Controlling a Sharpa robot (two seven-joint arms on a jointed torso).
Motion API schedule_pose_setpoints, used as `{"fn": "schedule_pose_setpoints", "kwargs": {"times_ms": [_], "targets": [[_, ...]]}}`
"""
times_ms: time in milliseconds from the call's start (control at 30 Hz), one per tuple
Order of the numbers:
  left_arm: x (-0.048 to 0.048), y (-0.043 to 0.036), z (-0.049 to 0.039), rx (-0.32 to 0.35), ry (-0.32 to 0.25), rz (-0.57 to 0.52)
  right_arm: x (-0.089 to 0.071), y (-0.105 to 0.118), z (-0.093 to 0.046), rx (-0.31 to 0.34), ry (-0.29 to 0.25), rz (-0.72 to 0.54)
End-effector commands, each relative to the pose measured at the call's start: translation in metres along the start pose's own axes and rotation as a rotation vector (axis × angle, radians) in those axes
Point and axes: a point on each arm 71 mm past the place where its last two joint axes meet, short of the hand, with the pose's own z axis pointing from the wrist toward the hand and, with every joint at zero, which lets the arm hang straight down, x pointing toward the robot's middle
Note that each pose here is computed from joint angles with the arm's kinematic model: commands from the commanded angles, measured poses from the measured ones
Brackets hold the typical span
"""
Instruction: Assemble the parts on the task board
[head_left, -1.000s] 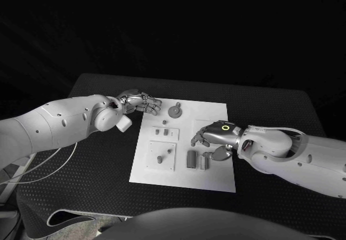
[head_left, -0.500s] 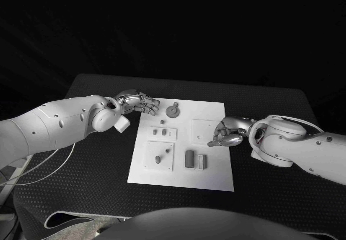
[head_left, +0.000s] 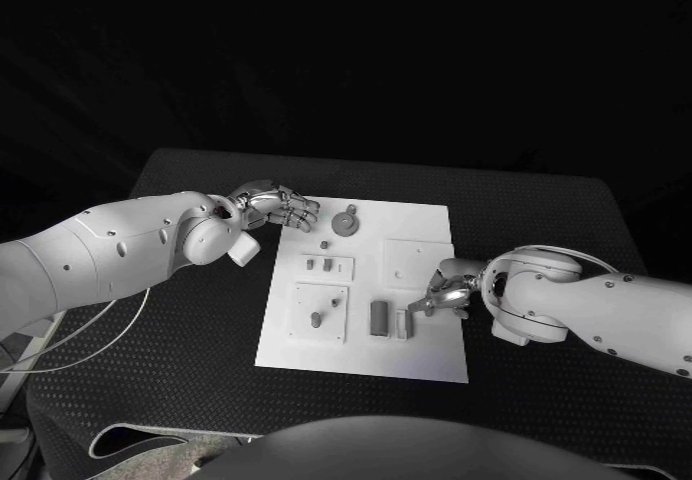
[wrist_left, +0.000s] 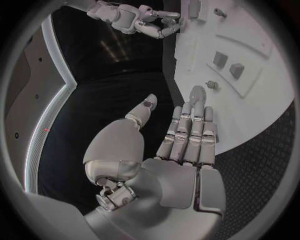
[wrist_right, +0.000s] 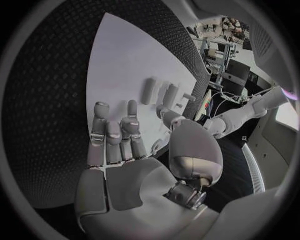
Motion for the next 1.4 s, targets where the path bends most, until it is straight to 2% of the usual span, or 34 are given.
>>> {"fn": "schedule_pose_setpoints", "kwargs": {"times_ms": [33,233,533,667,900,1200,1400], "targets": [[0.0024,-0.0011,0.0006,0.006,0.021,0.000,0.005,0.001,0.001,0.022,0.027,0.020],[0.0022,-0.0008,0.0000,0.005,0.021,-0.001,0.006,0.000,0.003,0.033,0.027,-0.039],[0.0016,-0.0006,-0.0006,0.004,0.020,0.000,0.021,0.009,0.014,0.019,0.059,-0.045],[0.0010,-0.0003,-0.0010,0.003,0.020,0.000,0.023,0.008,0.017,0.017,0.071,-0.057],[0.0017,-0.0006,-0.0006,0.004,0.022,-0.001,0.022,0.010,0.021,0.020,0.058,-0.085],[0.0005,-0.0001,-0.0016,0.003,0.023,-0.001,0.027,0.008,0.023,0.024,0.094,-0.163],[0.0003,-0.0001,-0.0019,0.004,0.024,0.000,0.024,0.003,0.024,0.033,0.068,-0.213]]}}
